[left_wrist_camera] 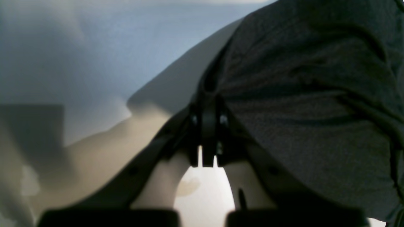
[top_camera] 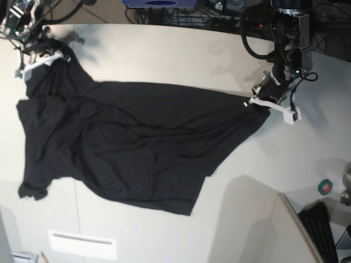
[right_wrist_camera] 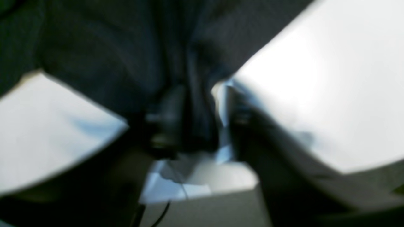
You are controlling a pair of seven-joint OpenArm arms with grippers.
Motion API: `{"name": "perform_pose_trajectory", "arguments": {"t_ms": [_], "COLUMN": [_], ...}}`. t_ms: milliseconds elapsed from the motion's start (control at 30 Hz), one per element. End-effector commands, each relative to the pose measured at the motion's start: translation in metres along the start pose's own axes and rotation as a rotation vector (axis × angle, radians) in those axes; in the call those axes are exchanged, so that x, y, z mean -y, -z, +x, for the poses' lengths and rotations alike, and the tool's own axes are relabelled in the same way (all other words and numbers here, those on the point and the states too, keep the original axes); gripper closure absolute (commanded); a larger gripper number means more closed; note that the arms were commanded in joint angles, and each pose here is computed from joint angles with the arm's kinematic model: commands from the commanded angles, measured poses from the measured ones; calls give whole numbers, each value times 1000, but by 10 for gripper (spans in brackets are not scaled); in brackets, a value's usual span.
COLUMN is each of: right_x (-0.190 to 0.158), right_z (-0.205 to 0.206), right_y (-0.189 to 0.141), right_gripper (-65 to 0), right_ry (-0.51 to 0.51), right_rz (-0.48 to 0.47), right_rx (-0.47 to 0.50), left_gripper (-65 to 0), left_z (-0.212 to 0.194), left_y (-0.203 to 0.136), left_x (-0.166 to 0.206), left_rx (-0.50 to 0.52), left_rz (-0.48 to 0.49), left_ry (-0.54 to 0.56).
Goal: Layout the t-shirt on the table in an organized manner, then fold the t-shirt properly
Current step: 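Hold the edge with the left gripper while the right gripper adjusts the collar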
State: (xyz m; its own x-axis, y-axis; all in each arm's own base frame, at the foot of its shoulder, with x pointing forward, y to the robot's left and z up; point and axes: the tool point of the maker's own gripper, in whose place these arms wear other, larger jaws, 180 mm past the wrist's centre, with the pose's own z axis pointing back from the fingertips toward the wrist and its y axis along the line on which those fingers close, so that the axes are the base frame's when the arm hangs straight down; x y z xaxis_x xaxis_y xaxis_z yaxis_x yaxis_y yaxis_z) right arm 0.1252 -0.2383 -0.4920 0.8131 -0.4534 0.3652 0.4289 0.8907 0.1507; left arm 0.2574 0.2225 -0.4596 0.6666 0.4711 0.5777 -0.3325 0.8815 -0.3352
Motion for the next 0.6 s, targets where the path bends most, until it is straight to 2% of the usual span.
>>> {"name": "perform_pose_trajectory", "arguments": {"t_ms": [0, 100, 233, 300, 367, 400, 567], "right_x": [4, 7, 12, 17, 26, 30, 52], "right_z": [15, 39, 85, 92, 96, 96, 87], "right_y": [-12, -34, -38, -23, -8, 0, 17], "right_gripper": [-287, -291, -269, -177, -30, 0, 0], "right_ry": [-25, -69, -109, -94, -79, -69, 1], "right_rz": [-12, -34, -47, -43, -46, -47, -69], "right_rx": [55, 145, 266, 262, 236, 215, 160], "left_gripper": [0, 0, 0, 0, 0, 0, 0], "left_z": [12, 13, 15, 15, 15, 15, 11], "left_y": [-2, -2, -1, -1, -1, -1, -2], "left_x": [1, 1, 2, 2, 2, 2, 0], "left_rx": [36, 37, 40, 40, 40, 40, 33], "left_rz": [-8, -8, -10, -10, -10, -10, -6], "left_ry": [12, 11, 11, 11, 11, 11, 11]}}
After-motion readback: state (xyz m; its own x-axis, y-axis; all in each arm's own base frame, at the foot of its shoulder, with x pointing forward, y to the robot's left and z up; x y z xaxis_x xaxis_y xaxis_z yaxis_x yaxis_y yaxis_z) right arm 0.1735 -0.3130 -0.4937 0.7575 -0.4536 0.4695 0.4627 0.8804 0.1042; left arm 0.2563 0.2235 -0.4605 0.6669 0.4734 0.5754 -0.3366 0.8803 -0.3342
